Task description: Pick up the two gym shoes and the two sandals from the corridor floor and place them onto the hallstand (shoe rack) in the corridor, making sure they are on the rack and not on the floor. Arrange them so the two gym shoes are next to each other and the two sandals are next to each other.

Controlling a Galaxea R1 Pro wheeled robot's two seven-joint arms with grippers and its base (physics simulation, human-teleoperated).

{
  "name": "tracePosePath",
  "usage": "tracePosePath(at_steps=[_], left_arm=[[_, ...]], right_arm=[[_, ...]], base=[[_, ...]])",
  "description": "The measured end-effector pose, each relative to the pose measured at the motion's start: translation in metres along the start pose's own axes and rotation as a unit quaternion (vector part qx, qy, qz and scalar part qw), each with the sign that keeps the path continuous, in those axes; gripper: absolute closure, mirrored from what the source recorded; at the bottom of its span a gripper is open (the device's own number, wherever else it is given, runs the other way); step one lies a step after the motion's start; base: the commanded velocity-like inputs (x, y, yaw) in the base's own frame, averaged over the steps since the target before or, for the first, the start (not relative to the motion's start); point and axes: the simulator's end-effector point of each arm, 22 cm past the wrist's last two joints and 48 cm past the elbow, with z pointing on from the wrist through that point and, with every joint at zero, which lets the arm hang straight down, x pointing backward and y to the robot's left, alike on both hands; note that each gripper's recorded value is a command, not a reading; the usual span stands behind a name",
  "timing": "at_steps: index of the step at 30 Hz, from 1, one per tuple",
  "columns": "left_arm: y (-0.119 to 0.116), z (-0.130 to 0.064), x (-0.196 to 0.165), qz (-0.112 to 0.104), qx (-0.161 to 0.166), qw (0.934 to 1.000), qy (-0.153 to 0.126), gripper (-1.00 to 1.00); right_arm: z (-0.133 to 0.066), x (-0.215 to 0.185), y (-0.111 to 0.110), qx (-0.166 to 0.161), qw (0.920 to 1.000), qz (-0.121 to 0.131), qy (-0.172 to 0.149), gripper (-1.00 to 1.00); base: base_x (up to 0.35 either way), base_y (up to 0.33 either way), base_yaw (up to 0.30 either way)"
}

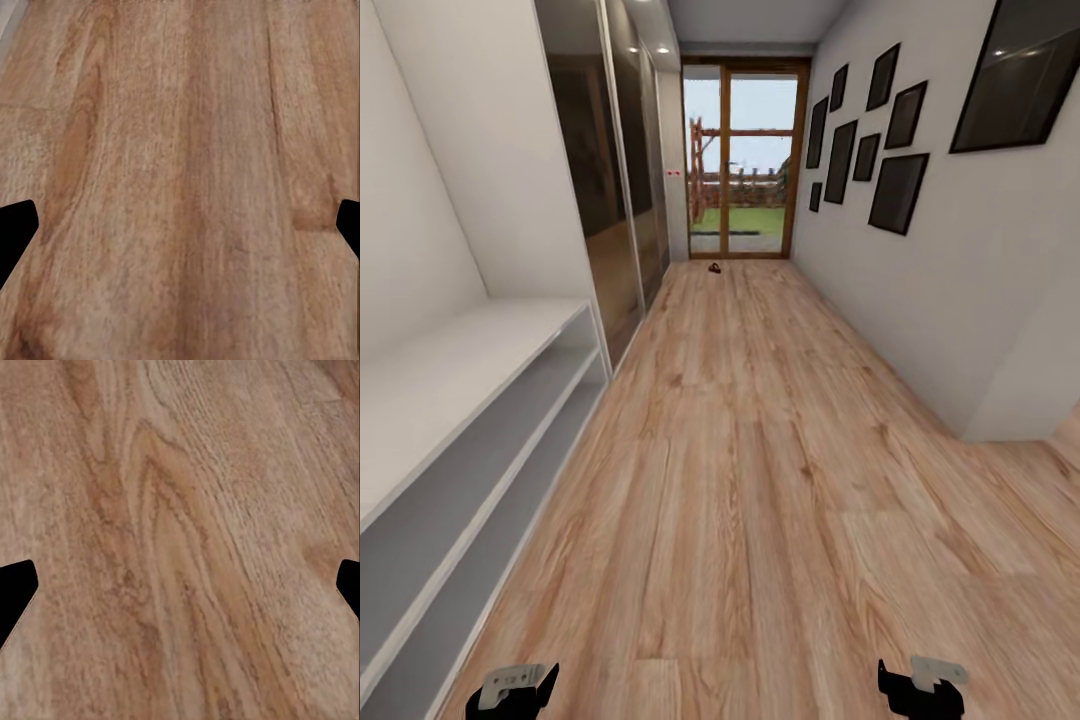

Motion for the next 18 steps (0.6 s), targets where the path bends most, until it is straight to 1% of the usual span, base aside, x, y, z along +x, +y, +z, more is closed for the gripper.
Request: tracePosePath(at_steps=[10,11,15,16,18], left_arm=[[0.004,0.000,0.000,0.000,-0.009,1.0000,0.000,-1.00],[0.005,0.000,0.000,0.000,-0.012,0.9999,0.000,-1.00],[0.004,0.000,0.001,0.000,-0.012,0.9999,0.001,-1.00],[0.003,0.000,0.001,-0.001,-0.011,0.9999,0.001,-1.00],[0.002,0.000,0.001,-0.001,-0.011,0.9999,0.001,-1.00]], right_arm=[[-0.002,0.004,0.002,-0.004,1.0000,-0.003,0.001,-1.00],[-0.006,0.009,0.002,-0.007,0.9999,-0.005,-0.007,-1.00],[-0.009,0.003,0.004,-0.011,0.9995,-0.008,-0.029,-1.00],[-0.010,-0.001,0.005,-0.013,0.9990,-0.009,-0.043,-1.00],[-0.010,-0.002,0.005,-0.014,0.9988,-0.009,-0.046,-1.00]], base=[[0.309,-0.128,0.001],[0.308,-0.131,0.000],[0.307,-0.132,0.000],[0.307,-0.133,0.000],[0.307,-0.133,0.000]])
